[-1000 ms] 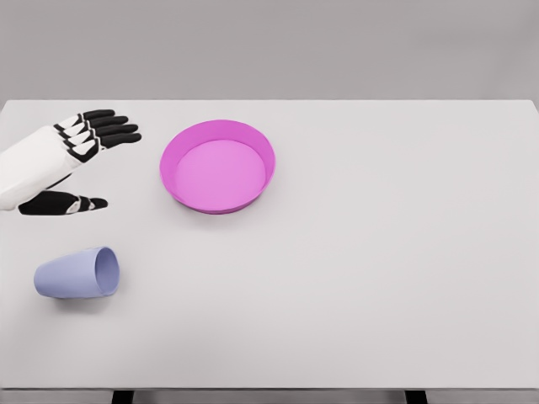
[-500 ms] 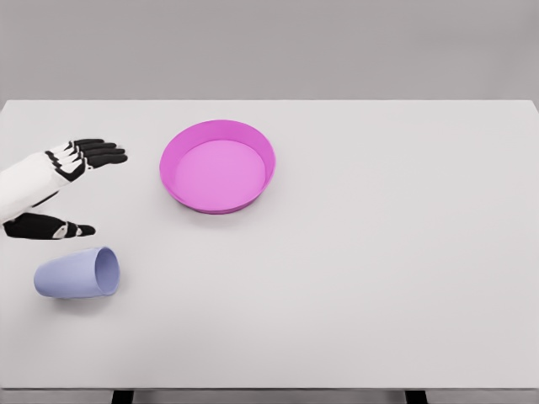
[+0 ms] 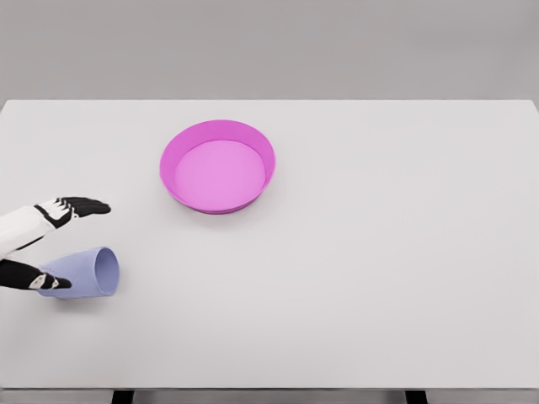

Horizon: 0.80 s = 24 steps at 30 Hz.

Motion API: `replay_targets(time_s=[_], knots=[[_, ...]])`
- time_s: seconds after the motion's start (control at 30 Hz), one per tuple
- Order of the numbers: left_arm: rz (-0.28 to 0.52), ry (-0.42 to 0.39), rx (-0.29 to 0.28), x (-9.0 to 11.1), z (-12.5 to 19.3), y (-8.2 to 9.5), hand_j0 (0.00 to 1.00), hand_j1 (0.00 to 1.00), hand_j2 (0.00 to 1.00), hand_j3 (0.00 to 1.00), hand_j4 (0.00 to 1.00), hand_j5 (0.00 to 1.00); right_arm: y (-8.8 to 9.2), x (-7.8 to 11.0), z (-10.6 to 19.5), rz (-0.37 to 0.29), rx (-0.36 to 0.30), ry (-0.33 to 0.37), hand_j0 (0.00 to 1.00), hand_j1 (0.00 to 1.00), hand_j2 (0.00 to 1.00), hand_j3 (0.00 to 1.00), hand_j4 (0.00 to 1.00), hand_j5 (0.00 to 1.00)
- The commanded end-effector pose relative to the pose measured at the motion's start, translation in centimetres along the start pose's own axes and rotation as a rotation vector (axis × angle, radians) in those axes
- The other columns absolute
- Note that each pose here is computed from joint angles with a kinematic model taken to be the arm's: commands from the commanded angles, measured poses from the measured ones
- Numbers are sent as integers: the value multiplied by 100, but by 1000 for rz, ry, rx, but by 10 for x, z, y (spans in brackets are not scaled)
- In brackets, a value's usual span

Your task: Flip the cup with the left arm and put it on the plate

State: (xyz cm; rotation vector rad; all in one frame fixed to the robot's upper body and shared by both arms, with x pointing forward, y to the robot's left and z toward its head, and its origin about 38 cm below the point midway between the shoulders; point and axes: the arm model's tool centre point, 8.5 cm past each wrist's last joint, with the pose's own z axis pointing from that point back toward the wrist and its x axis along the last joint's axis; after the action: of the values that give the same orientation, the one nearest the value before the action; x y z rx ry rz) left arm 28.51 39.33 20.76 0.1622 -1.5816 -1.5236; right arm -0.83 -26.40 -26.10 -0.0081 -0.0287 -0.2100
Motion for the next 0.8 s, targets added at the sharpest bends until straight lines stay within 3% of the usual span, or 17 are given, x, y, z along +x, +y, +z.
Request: replay_targets(time_s=[0.0,0.27,0.5,0.77], knots=[[10,21,-9,-1,6,4,100,100,100,100,100,100,0,0,0,0,0,0,100,100,100,100,100,100],[103,33,-4,-3,8,-16,100,100,100,100,100,100,0,0,0,0,0,0,100,100,100,100,100,100],[170,-3,36,-1,-5,-37,100,100,100,100,100,100,0,0,0,-3,0,0,100,100,100,100,100,100],[201,-12,39,1,-9,-49,100,100,100,100,100,100,0,0,0,-1,0,0,100,100,100,100,100,100]])
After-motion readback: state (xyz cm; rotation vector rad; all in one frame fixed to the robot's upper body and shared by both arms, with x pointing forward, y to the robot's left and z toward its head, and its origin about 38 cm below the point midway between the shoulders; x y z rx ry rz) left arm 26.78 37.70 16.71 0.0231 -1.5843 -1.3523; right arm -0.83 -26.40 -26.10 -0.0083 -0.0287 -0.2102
